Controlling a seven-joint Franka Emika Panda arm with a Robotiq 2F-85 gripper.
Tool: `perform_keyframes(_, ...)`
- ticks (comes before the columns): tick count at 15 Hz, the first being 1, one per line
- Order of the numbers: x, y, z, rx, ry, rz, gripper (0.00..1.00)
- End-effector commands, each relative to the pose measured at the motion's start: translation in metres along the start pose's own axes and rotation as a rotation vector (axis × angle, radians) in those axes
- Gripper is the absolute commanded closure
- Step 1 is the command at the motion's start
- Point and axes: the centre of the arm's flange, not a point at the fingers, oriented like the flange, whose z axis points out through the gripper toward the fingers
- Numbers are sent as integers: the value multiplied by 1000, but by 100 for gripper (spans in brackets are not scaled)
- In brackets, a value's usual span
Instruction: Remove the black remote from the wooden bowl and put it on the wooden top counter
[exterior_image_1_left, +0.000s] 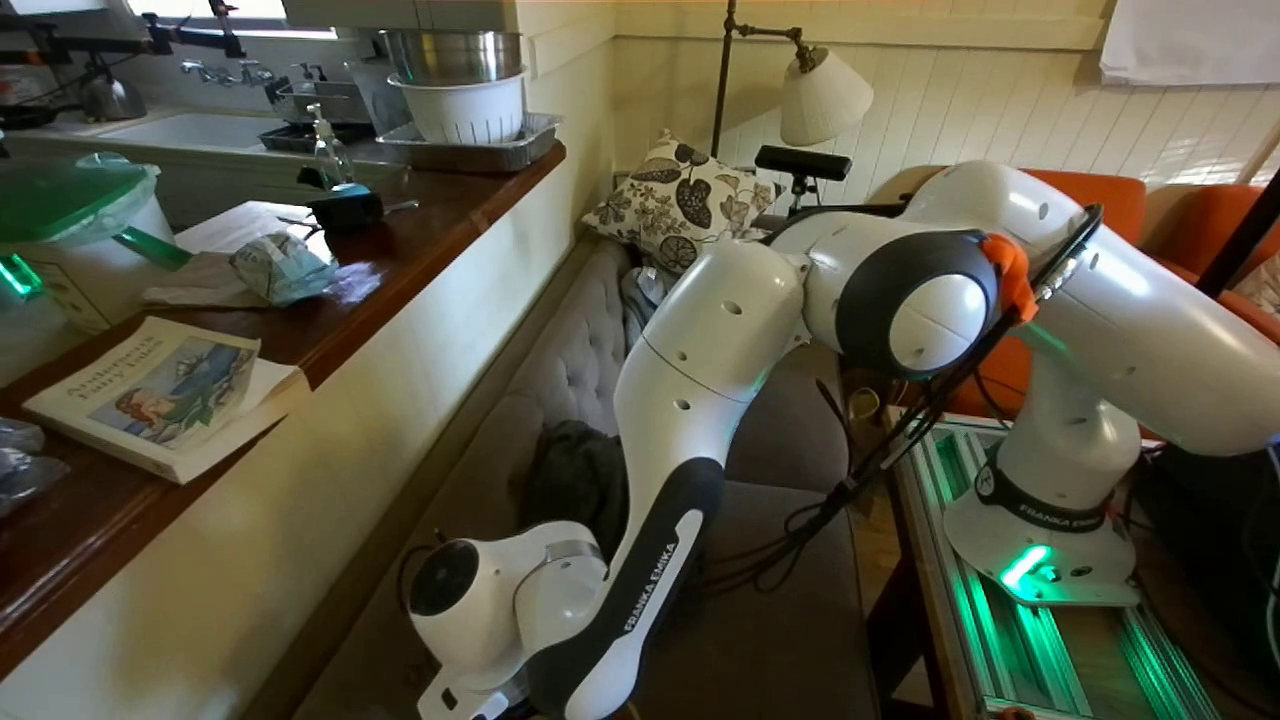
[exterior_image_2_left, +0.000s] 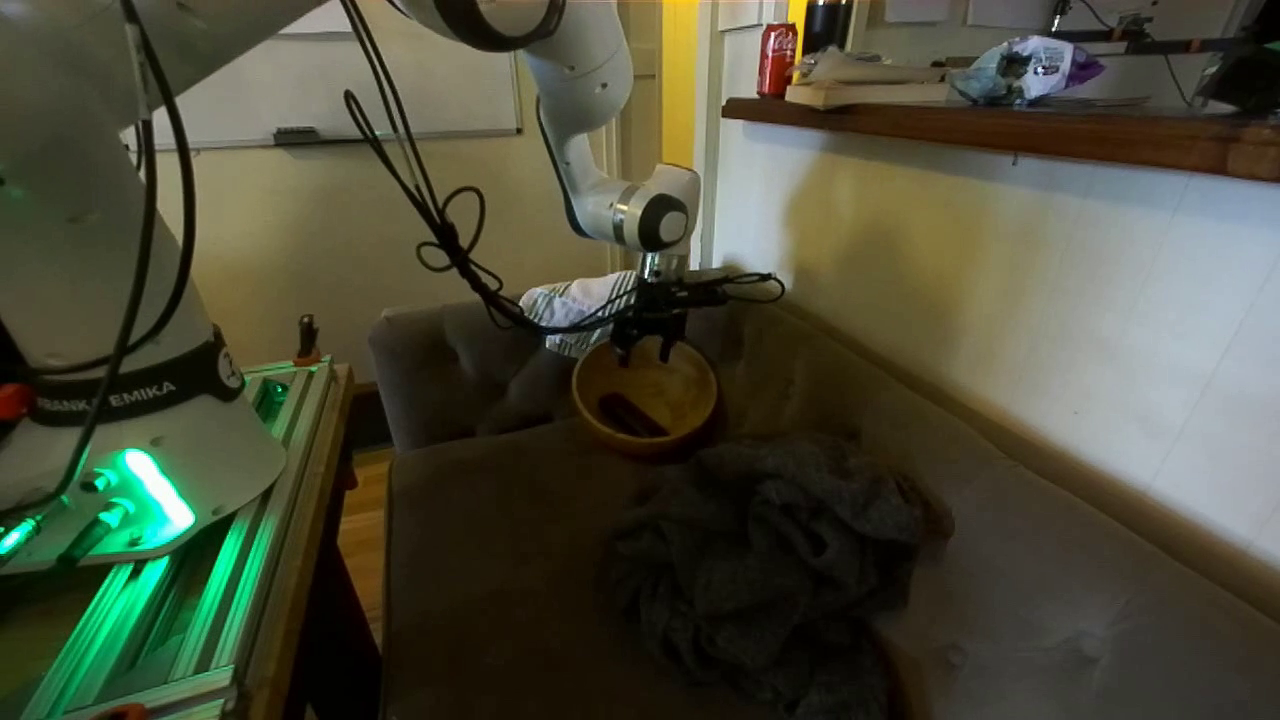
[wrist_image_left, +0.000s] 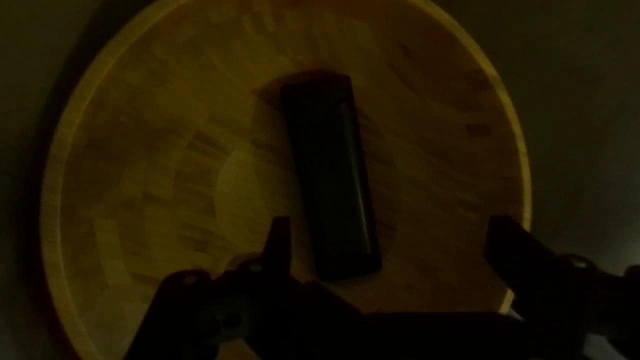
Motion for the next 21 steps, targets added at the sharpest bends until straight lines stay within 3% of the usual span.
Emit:
perform_keyframes(1,8,-1,33,5,40,-184,0)
perform_keyframes(6,26,-3,73,64,44,-220,0)
perform_keyframes(9,33,6,74,127,-3,-47,0)
perform_keyframes(10,25,-14,74,89,29,-135,0)
perform_keyframes(12,27,-10,71,107,1,-85,0)
perform_keyframes(18,37,19,80,52,-9,-53,0)
perform_keyframes(21,47,32,87,33,-84,10,0)
